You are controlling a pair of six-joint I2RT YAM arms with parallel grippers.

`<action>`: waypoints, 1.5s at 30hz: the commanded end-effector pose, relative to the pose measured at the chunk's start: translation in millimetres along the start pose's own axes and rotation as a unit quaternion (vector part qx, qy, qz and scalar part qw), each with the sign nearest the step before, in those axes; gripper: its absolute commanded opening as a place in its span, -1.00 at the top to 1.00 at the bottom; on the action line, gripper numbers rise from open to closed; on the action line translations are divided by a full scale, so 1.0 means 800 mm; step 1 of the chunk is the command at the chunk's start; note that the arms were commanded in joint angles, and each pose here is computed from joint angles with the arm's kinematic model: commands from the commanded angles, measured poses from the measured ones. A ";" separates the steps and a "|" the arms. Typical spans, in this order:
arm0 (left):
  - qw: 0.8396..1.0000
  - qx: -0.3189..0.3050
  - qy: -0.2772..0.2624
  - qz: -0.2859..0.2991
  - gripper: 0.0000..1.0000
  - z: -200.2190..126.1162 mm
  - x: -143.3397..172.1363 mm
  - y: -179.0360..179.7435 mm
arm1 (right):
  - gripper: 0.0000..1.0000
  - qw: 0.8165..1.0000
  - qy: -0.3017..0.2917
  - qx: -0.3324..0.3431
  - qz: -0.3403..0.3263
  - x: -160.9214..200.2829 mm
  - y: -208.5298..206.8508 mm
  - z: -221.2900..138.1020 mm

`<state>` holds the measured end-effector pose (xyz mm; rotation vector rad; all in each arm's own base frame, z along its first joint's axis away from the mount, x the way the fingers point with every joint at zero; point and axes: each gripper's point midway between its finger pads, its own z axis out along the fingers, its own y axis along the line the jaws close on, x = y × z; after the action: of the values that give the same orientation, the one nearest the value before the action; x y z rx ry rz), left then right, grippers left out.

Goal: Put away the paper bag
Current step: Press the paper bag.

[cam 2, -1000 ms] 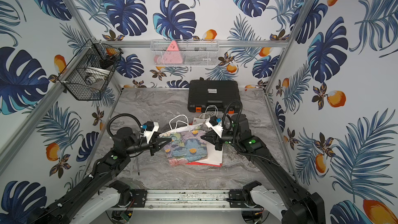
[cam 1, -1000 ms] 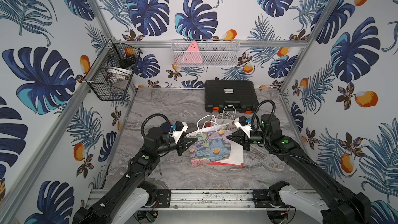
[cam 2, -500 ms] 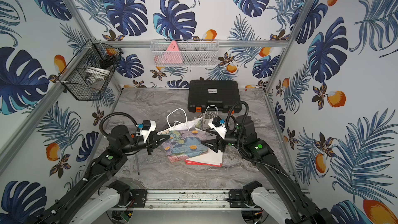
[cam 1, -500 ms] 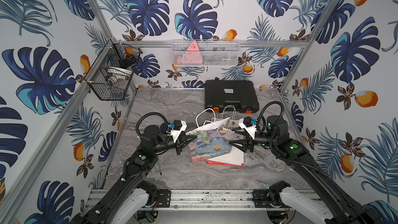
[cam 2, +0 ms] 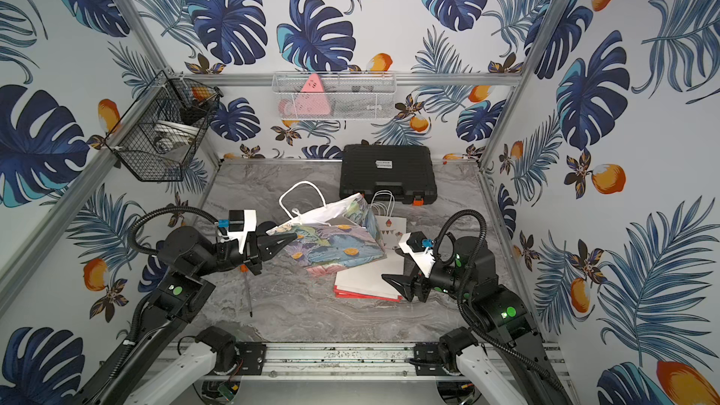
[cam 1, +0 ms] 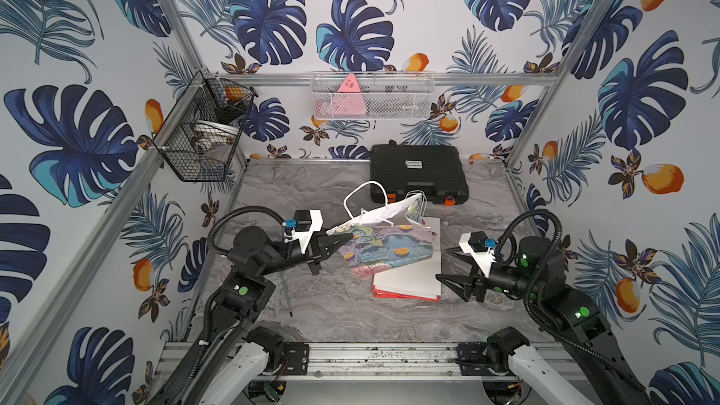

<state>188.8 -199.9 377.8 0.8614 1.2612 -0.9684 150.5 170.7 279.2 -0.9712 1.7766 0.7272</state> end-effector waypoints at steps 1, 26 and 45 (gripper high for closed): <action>0.998 0.019 -0.059 0.011 1.00 -0.003 -0.039 -0.012 | -0.55 1.000 0.010 0.012 -0.019 0.014 0.001 -0.006; 0.992 0.099 -0.076 -0.024 1.00 0.000 -0.034 -0.033 | -0.23 0.990 -0.082 -0.049 -0.099 -0.046 0.021 -0.003; 0.996 0.041 0.060 -0.044 1.00 0.002 0.045 -0.011 | -0.68 0.993 -0.068 0.046 -0.087 -0.045 -0.007 -0.021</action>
<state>182.7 -208.1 374.0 0.8895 1.2663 -1.1004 134.7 181.3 329.2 -1.0552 1.4614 0.7417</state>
